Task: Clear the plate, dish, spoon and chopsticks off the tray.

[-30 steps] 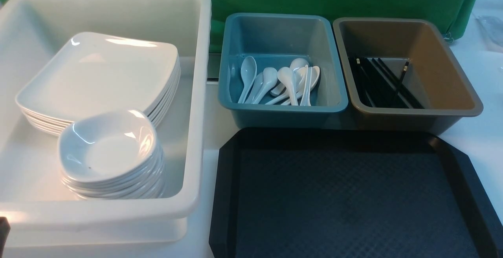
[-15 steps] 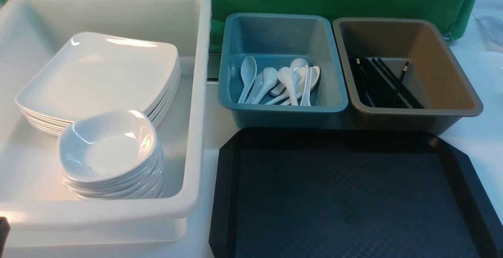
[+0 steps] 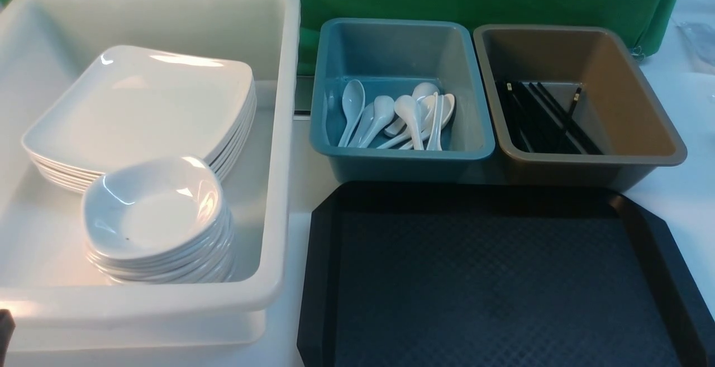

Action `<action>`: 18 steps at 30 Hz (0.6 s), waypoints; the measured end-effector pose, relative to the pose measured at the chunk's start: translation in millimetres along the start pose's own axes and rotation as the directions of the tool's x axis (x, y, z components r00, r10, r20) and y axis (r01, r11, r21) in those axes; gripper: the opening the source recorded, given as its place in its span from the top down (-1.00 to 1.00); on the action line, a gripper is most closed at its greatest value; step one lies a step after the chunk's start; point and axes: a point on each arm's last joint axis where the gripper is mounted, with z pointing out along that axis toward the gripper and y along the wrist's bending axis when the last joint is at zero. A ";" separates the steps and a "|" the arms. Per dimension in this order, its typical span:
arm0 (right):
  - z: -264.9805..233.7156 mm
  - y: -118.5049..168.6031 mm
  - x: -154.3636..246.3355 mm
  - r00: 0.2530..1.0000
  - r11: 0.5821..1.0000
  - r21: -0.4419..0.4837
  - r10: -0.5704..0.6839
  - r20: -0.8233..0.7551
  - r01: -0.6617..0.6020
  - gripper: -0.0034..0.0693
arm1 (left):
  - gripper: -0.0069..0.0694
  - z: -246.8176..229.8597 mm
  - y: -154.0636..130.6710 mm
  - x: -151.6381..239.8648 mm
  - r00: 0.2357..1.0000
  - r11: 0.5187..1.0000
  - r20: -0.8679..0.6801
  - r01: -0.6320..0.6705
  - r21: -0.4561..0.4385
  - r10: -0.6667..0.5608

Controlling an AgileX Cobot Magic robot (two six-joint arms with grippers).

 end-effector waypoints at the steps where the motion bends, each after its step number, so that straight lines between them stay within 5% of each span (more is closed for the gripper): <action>1: -0.1 0.4 1.6 1.000 1.000 0.020 0.015 -0.019 -0.015 0.26 | 0.78 0.0 0.0 0.0 1.000 1.000 0.000 0.000 0.000 0.000; 18: -0.2 0.6 2.8 0.996 0.997 0.019 0.082 -0.031 -0.081 0.26 | 0.78 0.0 0.0 0.0 1.000 1.000 0.000 0.000 0.000 0.000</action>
